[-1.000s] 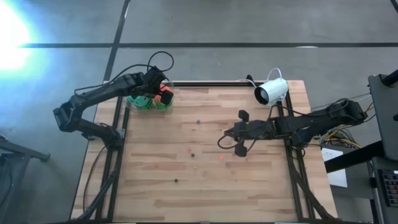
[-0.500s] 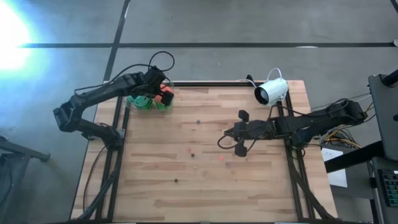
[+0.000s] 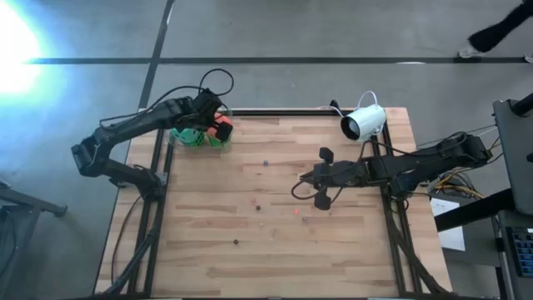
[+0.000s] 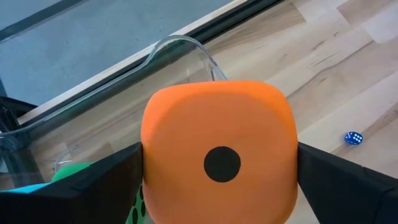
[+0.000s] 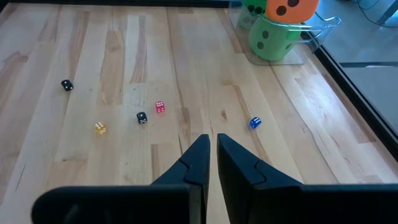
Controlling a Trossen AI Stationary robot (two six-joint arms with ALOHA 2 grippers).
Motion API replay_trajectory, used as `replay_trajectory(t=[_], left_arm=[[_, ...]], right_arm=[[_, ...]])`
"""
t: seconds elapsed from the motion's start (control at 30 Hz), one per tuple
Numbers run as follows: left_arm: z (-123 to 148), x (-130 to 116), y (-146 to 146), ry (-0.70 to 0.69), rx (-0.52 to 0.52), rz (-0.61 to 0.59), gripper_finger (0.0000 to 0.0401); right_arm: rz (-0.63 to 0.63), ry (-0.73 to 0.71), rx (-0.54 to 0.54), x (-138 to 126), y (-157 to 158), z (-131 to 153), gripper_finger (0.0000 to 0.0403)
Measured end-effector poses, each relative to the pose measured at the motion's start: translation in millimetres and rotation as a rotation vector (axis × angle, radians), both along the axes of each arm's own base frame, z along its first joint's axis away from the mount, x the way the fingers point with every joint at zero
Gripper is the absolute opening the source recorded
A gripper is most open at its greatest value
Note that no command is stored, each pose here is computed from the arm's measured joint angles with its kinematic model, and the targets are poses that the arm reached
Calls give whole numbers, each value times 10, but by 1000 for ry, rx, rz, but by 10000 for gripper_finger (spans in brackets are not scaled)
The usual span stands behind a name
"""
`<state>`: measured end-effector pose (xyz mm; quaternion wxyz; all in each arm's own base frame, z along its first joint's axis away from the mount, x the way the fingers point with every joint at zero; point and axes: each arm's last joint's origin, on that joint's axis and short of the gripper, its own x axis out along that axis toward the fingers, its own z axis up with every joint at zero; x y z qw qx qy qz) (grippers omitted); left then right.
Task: Pick & Place Dice
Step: Put the large orange die into the transparent bin
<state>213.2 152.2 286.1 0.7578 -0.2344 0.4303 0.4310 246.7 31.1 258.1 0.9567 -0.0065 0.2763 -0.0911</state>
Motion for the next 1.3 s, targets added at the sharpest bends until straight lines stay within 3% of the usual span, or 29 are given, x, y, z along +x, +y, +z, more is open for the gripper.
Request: replay_trajectory(t=[0.6, 0.97, 1.3], left_arm=[[-160, -62, 22, 22, -36, 19, 380], [-143, -82, 77, -8, -59, 0, 349], [-140, -98, 98, -12, -62, 9, 372]], right_arm=[[0, 0, 0, 0, 1, 1, 27], [0, 0, 0, -1, 0, 1, 27], [0, 0, 0, 0, 0, 1, 27]])
